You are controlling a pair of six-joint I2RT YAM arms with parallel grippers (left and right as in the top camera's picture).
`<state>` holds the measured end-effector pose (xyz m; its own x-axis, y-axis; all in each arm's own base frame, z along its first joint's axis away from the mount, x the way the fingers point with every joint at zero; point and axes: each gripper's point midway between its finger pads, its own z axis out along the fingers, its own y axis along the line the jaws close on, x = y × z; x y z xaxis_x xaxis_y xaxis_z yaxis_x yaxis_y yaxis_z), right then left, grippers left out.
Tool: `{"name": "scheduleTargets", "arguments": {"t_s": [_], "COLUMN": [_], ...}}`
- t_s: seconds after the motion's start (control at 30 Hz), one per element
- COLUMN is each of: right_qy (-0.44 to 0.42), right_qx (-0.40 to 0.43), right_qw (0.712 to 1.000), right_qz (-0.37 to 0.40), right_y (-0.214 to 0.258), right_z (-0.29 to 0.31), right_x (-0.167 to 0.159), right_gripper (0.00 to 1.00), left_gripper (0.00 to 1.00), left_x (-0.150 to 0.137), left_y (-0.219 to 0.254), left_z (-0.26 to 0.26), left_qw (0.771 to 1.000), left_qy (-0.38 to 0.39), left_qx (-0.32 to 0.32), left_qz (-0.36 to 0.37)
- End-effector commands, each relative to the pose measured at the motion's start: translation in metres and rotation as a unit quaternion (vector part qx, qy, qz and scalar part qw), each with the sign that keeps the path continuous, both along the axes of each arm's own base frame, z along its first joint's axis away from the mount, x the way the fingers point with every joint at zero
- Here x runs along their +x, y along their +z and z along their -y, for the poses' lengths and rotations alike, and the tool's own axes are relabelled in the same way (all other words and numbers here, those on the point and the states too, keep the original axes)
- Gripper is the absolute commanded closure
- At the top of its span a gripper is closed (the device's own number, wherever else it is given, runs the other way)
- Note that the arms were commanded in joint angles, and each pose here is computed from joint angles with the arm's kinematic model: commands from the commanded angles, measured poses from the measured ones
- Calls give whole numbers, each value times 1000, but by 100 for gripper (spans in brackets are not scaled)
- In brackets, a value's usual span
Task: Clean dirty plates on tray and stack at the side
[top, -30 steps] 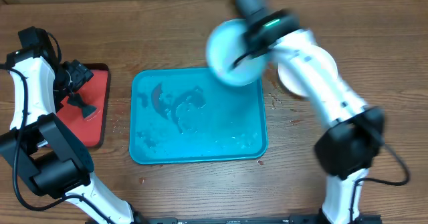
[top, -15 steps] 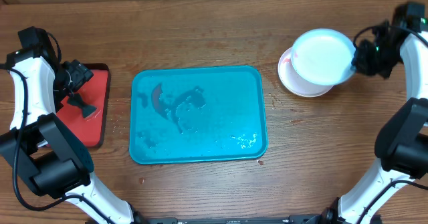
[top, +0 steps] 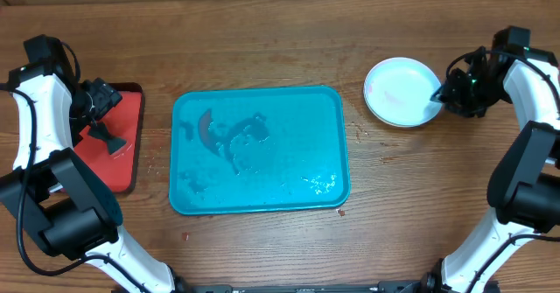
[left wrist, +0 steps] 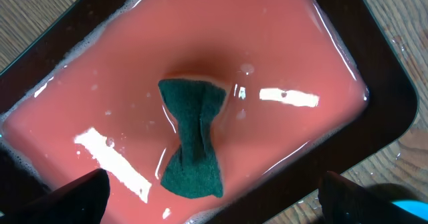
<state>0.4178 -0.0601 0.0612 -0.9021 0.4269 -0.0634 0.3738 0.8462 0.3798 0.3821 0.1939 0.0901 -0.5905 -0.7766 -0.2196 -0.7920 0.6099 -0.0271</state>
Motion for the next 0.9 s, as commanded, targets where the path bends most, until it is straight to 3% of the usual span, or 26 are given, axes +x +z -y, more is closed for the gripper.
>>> {"name": "scheduleTargets", "arguments": {"t_s": [0.0,0.13,0.2,0.23,0.27,0.53,0.87], "right_qy": [10,13,14,14,15,76,232], "right_qx": [25,22,17,14,13,0,10], "right_qw": [998,996,995,994,994,987,944], "right_qz": [51,82,98,104,109,145,236], "right_y": [37,71,91,101,111,181,251], "right_z": [-11,-13,-14,-16,-17,-60,-167], "right_x": [13,14,9,5,-1,-57,-133], "right_gripper": [49,37,25,9,0,0,0], "left_gripper": [0,0,0,0,0,0,0], "left_x": [5,5,5,5,5,5,5], "left_y": [9,9,9,9,9,9,9], "left_z": [-1,-1,-1,-1,-1,-1,-1], "left_qw": [1000,1000,1000,1000,1000,1000,1000], "left_qy": [-1,-1,-1,-1,-1,-1,-1], "left_qx": [2,2,2,2,2,2,2], "left_qz": [14,14,14,14,14,14,14]}}
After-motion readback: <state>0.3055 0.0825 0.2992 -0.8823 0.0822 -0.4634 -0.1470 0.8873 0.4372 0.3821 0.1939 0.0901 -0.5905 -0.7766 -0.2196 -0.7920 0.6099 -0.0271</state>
